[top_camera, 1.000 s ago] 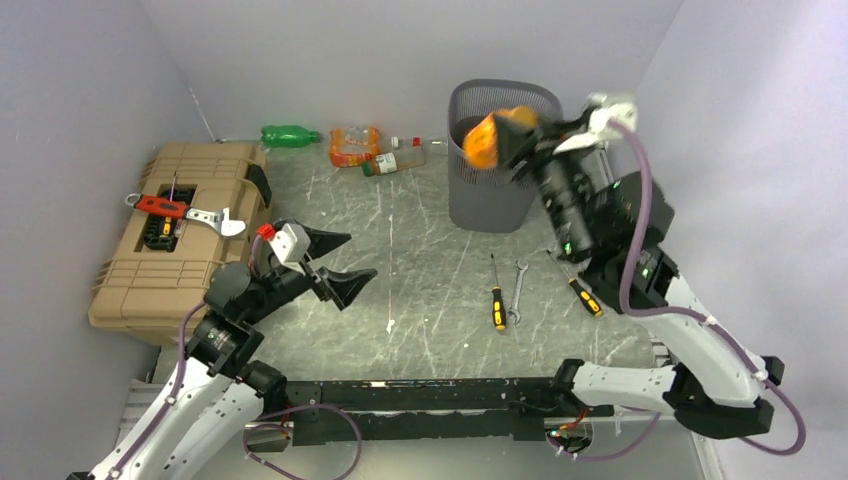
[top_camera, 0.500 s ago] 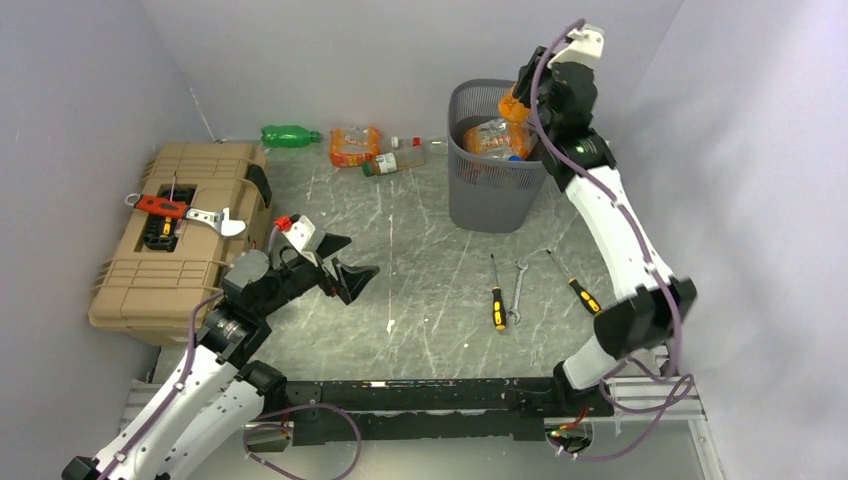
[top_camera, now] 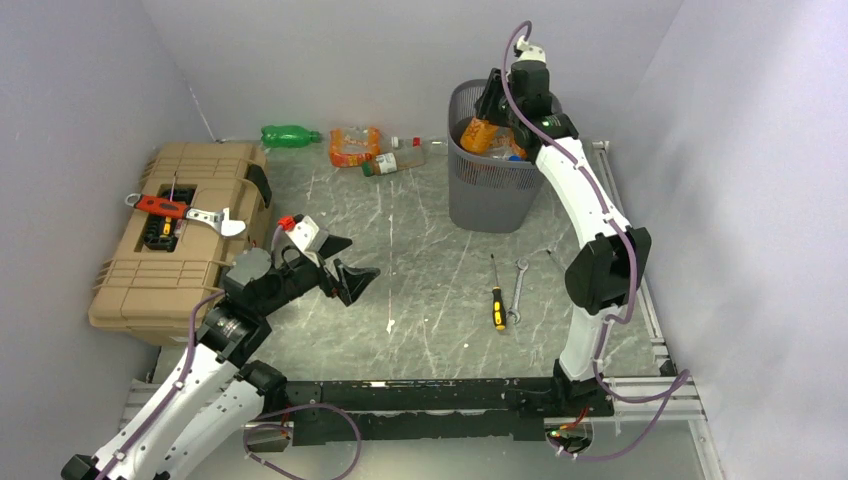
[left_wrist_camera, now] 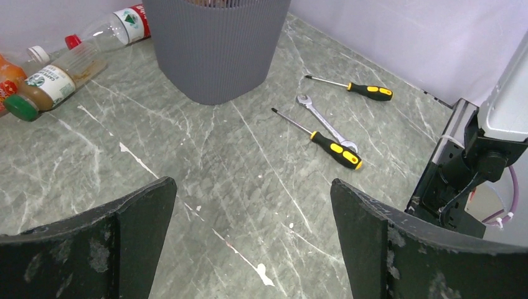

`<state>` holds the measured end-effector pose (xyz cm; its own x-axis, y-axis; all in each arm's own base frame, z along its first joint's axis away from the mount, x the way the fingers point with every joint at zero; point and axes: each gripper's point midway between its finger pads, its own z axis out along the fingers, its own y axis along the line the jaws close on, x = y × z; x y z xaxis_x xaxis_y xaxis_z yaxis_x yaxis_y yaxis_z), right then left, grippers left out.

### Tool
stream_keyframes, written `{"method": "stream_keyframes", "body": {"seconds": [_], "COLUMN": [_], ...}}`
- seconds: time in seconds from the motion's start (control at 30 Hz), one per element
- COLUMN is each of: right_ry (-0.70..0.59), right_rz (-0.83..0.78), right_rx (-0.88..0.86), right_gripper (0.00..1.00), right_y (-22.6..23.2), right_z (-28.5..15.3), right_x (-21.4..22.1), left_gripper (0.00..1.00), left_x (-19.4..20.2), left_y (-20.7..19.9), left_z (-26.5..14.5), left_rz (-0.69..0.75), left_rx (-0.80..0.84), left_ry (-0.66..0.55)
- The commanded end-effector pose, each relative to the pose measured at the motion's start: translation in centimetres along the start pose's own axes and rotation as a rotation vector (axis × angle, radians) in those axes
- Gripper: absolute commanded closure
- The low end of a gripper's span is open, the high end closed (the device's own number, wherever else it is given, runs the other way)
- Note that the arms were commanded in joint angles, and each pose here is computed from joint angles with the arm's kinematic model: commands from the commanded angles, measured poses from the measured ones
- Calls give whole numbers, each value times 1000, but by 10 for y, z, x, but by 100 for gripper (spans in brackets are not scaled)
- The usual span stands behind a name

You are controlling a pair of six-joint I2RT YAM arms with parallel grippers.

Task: Put the plastic bottles in the bin
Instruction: Place the plastic bottle in the trash bin.

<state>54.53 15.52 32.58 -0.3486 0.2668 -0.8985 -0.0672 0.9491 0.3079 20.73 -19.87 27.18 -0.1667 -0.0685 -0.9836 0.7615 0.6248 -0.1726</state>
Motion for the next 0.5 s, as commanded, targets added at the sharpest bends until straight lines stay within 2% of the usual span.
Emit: {"method": "stream_keyframes", "body": {"seconds": [0.0, 0.07, 0.13, 0.2, 0.3, 0.47], "right_ry": [84, 106, 122, 135, 113, 53], "right_rz": [23, 21, 15, 12, 20, 36], "right_rx": [-44, -45, -41, -27, -32, -50], "right_gripper": [98, 78, 52, 38, 29, 26], "right_y": [11, 10, 10, 9, 12, 20], "right_z": [-10, -12, -14, -17, -27, -48], "right_x": [6, 11, 11, 9, -3, -29], "left_gripper": [1, 0, 1, 0, 1, 1], "left_x": [-25, -23, -22, -23, -23, -20], "left_y": [-15, -17, -19, -22, -23, -21], "left_z": [-1, 1, 1, 1, 0, 2], "left_rz": [30, 25, 23, 26, 29, 29], "left_rx": [73, 82, 96, 111, 112, 104], "left_ry": [-60, -51, -43, -48, -50, -32]}}
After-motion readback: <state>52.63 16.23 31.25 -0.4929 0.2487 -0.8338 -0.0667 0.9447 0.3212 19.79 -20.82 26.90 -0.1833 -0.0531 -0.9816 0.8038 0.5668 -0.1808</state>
